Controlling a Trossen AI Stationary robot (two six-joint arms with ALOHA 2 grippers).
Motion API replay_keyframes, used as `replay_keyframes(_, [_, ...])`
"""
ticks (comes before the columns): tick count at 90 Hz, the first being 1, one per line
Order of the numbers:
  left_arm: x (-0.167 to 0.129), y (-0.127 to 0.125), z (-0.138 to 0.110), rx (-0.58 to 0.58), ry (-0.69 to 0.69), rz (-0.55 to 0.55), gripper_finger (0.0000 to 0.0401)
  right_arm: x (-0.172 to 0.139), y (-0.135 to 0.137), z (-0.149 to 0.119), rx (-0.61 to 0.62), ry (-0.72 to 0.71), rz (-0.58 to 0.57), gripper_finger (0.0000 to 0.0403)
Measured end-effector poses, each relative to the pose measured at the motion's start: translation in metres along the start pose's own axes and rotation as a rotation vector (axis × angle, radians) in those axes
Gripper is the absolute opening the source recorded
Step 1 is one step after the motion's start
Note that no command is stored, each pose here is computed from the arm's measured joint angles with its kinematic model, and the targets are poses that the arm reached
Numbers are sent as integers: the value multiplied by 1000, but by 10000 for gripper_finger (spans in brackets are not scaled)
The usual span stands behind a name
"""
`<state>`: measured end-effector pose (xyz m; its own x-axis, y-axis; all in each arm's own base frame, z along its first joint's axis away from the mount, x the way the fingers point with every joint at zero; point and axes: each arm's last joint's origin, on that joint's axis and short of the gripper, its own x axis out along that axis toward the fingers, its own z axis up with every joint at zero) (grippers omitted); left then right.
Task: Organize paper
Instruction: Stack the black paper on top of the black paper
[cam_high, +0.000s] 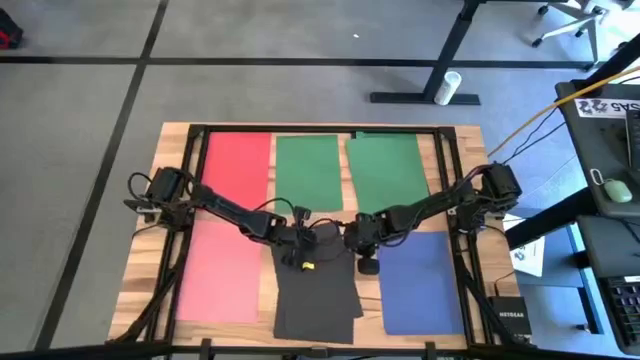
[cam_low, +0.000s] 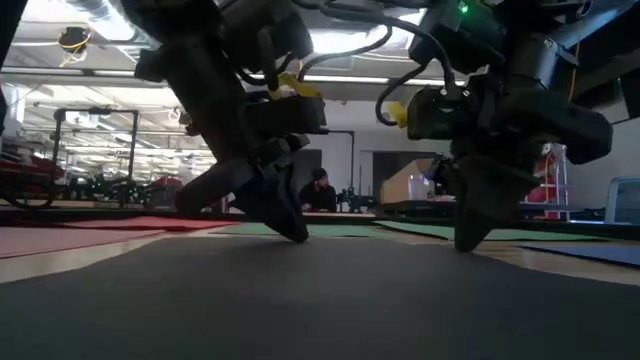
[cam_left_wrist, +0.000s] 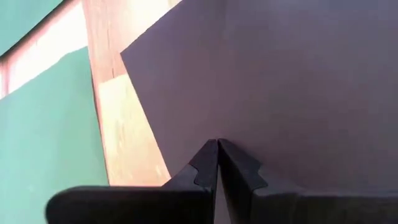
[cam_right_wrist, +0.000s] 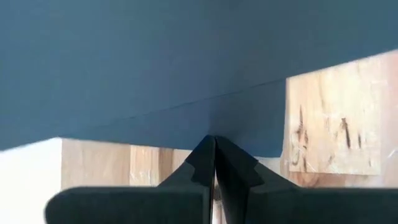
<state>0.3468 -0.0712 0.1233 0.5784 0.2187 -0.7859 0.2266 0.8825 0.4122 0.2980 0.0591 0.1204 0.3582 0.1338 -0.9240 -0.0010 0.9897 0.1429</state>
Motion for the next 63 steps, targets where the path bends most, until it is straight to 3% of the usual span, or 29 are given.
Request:
replay_keyframes(29, [-6, -4, 3, 36, -18, -1, 0, -1, -11, 3, 26, -23, -52, 0])
replay_keyframes(63, [-45, 13, 24, 7, -100, 64, 0, -1, -11, 3, 31, -22, -56, 0])
